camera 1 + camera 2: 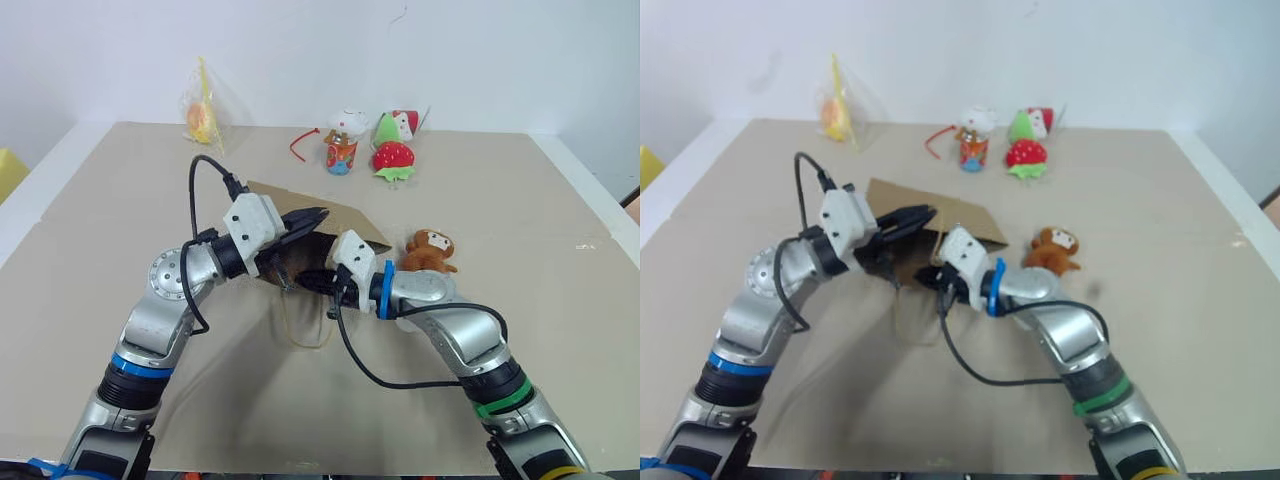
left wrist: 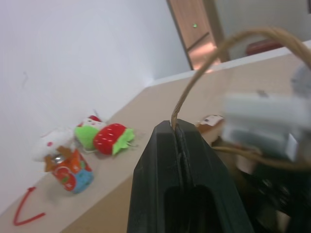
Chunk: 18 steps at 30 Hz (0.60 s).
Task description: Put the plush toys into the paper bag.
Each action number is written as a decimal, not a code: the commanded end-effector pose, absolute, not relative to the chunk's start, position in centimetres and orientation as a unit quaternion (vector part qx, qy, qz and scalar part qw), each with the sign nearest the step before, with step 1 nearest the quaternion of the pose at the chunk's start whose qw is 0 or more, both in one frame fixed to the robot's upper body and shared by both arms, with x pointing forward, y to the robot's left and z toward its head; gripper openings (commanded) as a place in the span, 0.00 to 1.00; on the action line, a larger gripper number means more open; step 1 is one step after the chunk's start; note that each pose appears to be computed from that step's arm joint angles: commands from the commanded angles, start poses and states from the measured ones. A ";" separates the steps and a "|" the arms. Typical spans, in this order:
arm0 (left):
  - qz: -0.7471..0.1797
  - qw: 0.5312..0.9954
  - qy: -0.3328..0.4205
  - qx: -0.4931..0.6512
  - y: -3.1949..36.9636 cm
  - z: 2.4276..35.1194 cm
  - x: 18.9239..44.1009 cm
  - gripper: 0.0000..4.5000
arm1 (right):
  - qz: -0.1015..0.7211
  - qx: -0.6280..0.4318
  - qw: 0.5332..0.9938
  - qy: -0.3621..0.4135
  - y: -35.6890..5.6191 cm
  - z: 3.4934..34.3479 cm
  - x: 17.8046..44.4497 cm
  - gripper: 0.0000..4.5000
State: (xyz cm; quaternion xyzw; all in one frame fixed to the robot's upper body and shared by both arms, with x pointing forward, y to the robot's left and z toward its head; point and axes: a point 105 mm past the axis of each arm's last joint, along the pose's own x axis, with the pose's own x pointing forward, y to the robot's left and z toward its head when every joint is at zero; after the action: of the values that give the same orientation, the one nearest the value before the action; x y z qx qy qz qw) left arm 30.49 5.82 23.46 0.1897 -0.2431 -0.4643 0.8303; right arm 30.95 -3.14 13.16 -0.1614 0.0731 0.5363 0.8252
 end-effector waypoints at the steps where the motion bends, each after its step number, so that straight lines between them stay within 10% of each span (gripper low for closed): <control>1: -0.447 0.822 -0.289 0.202 5.9 25.6 29.6 0.00 | 0.540 -0.181 0.817 0.088 -3.1 12.4 30.6 0.02; 18: -0.377 0.860 -0.265 0.222 9.1 24.4 28.5 0.00 | 0.490 -0.222 0.836 0.110 -4.0 10.4 32.6 0.02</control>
State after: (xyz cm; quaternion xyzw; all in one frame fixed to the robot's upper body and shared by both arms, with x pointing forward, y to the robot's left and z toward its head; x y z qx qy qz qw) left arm 29.13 8.18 22.38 0.2111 -0.2273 -0.4099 0.8577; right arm 31.93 -3.45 10.02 -0.2168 0.1145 0.5048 0.8277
